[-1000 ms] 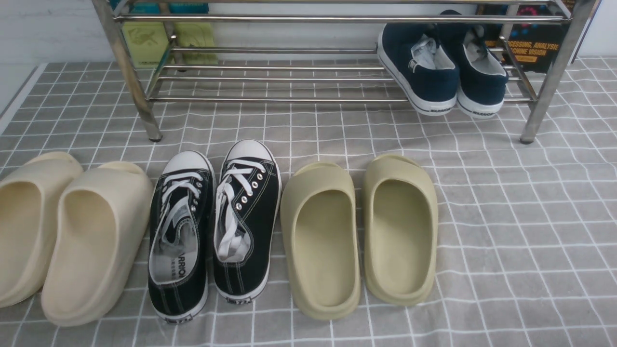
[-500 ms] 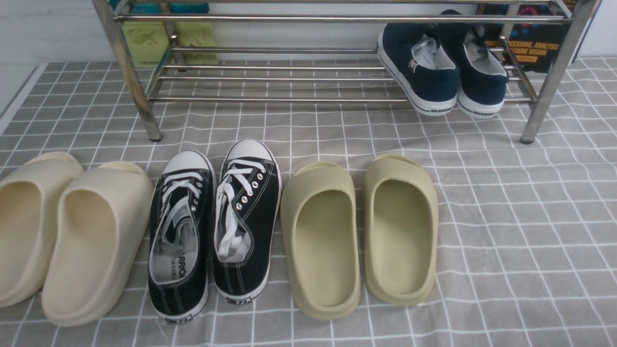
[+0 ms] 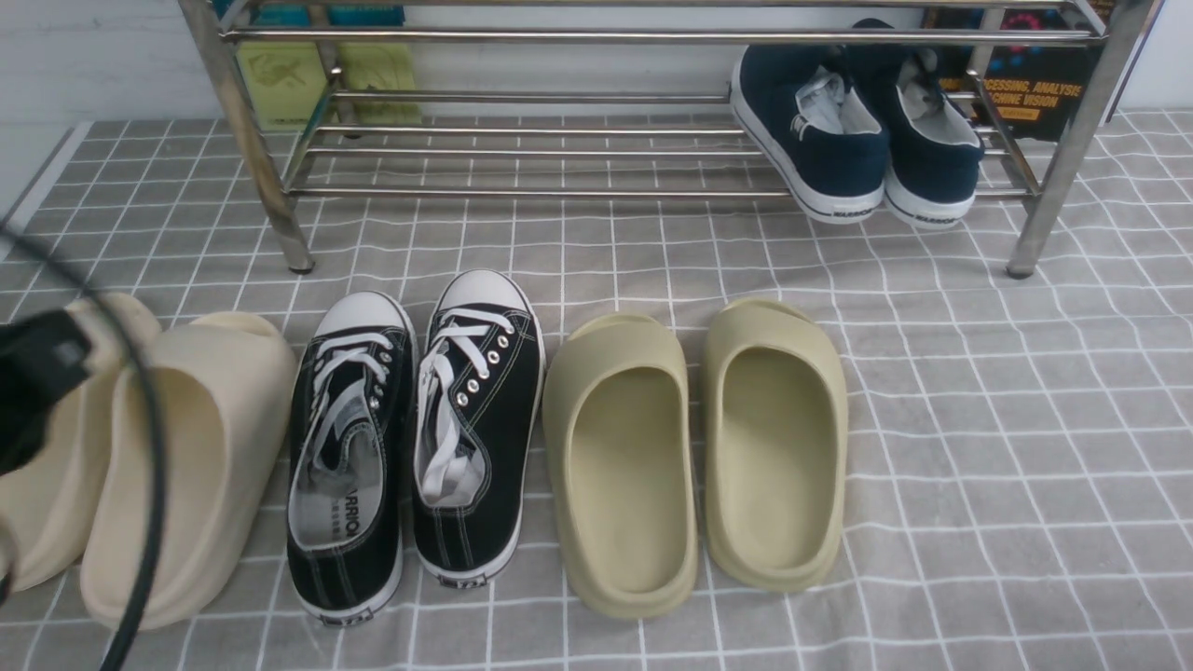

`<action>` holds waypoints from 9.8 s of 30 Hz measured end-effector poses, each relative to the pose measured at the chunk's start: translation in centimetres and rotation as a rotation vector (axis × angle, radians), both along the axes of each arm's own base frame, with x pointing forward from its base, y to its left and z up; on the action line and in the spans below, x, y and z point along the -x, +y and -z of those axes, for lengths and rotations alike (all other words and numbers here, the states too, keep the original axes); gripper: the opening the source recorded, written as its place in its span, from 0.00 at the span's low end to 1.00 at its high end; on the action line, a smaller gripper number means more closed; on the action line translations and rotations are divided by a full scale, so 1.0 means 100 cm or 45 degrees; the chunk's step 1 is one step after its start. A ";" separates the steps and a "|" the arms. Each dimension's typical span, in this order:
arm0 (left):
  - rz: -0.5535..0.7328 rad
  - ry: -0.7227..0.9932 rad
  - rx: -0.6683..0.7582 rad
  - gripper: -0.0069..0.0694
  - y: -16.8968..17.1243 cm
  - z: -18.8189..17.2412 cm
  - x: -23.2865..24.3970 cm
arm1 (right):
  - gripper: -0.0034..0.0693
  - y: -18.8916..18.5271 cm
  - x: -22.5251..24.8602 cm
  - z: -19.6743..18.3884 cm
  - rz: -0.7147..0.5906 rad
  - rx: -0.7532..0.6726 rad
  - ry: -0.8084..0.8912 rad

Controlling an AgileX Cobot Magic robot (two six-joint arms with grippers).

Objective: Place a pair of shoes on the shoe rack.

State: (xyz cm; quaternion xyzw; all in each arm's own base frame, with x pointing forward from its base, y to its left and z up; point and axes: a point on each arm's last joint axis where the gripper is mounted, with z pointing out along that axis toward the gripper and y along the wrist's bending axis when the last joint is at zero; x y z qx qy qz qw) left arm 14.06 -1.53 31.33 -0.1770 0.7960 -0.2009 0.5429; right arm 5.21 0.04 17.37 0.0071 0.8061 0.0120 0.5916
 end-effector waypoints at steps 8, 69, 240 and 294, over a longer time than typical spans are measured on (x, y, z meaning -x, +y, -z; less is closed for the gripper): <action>0.123 0.584 -0.016 0.09 -0.013 0.024 -0.073 | 0.38 0.000 0.000 0.000 0.000 0.000 0.000; 0.309 0.634 -0.332 0.07 -0.030 0.047 -0.356 | 0.38 0.000 0.000 0.000 0.000 -0.001 0.000; 0.125 -0.159 -0.109 0.07 -0.041 -0.071 -0.148 | 0.38 0.000 0.000 0.000 -0.005 0.017 0.000; 0.140 -0.076 -0.485 0.07 0.009 0.145 0.089 | 0.38 0.000 0.000 0.000 -0.004 0.005 -0.002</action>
